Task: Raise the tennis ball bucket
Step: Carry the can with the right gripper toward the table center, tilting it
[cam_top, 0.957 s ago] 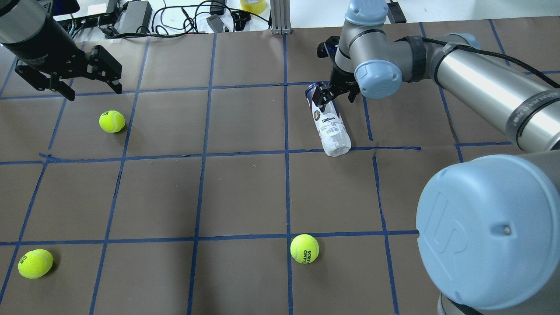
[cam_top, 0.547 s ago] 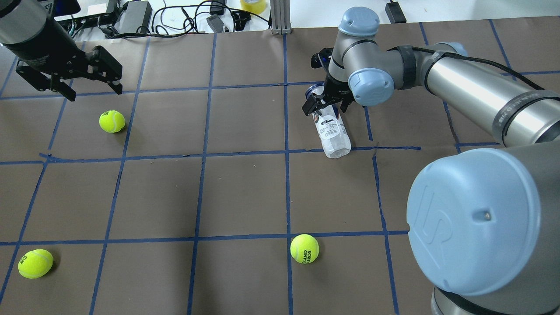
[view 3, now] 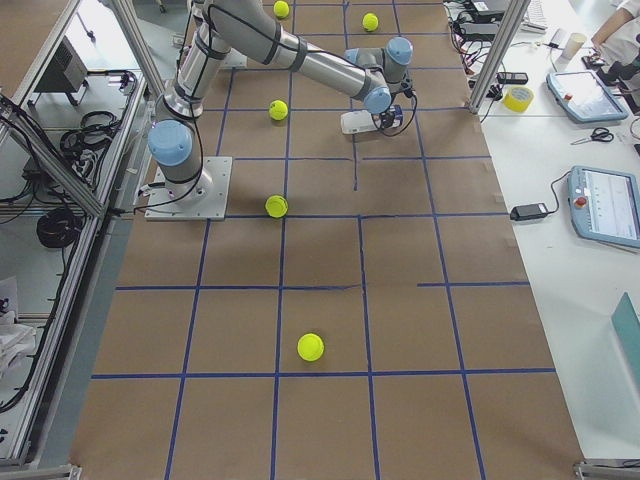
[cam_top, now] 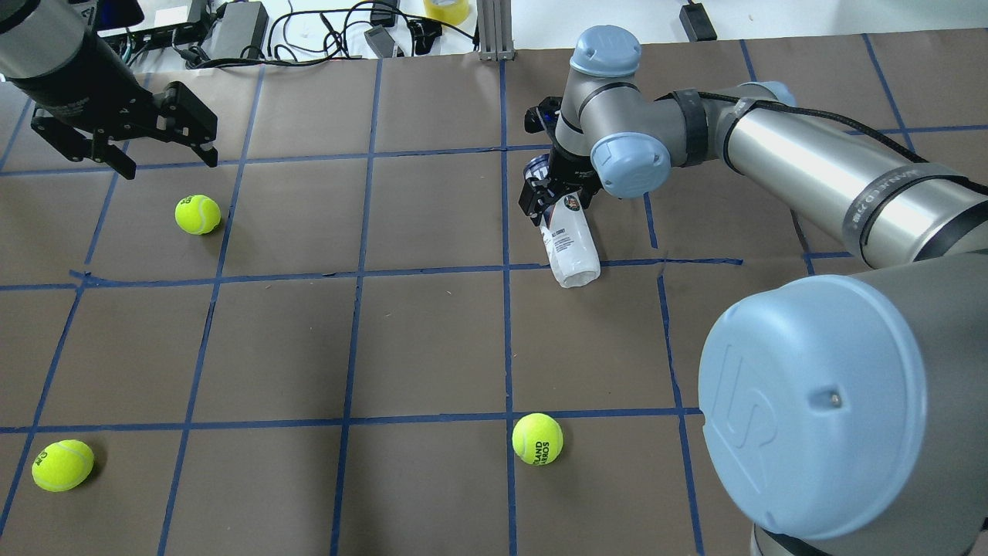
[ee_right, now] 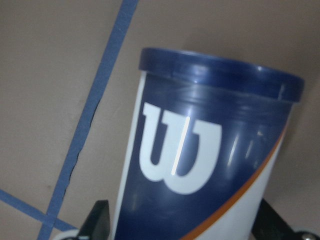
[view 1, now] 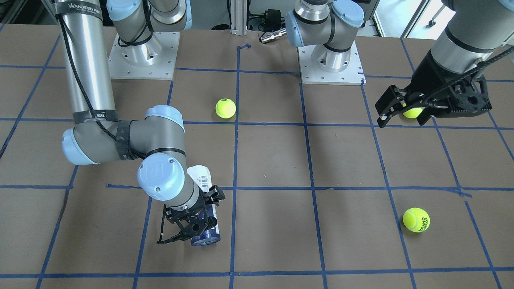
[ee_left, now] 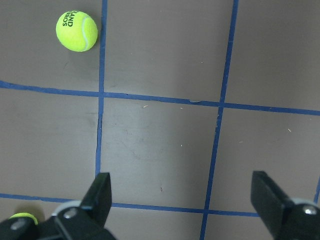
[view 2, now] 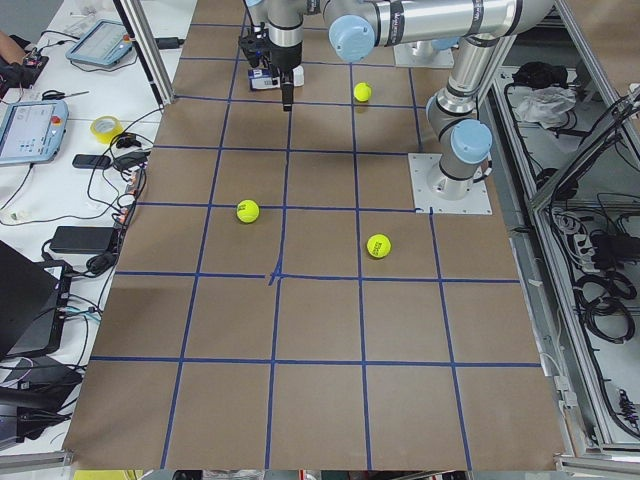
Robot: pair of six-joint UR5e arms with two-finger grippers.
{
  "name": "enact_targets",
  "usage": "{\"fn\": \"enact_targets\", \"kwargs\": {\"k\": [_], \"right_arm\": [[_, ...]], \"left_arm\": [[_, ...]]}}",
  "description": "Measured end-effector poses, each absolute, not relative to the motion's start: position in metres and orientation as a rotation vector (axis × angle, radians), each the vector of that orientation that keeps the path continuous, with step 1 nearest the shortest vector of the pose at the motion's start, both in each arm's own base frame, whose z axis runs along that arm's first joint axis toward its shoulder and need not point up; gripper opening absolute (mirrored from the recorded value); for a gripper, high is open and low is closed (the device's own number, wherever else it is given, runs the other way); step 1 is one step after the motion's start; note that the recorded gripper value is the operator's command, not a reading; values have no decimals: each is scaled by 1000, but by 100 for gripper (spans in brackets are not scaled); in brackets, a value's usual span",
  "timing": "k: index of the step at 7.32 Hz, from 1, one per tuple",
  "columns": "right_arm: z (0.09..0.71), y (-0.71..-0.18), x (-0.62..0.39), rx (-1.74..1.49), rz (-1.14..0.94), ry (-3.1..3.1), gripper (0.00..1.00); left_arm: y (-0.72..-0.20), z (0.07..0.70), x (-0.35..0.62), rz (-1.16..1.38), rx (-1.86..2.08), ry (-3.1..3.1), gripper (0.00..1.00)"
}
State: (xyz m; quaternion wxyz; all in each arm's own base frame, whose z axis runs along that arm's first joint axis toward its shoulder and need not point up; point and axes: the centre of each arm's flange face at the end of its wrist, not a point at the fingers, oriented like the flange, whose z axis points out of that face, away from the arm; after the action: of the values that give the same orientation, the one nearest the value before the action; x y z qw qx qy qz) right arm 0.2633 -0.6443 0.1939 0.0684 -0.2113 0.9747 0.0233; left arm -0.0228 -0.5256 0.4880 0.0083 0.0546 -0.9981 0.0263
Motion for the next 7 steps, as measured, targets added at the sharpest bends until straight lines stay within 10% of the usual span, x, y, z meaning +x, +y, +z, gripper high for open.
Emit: {"fn": "enact_targets", "kwargs": {"k": [7], "right_arm": [[180,-644,266,-645,97,2943,82]], "left_arm": [[-524,488,-22,89,169,-3124,100]]}}
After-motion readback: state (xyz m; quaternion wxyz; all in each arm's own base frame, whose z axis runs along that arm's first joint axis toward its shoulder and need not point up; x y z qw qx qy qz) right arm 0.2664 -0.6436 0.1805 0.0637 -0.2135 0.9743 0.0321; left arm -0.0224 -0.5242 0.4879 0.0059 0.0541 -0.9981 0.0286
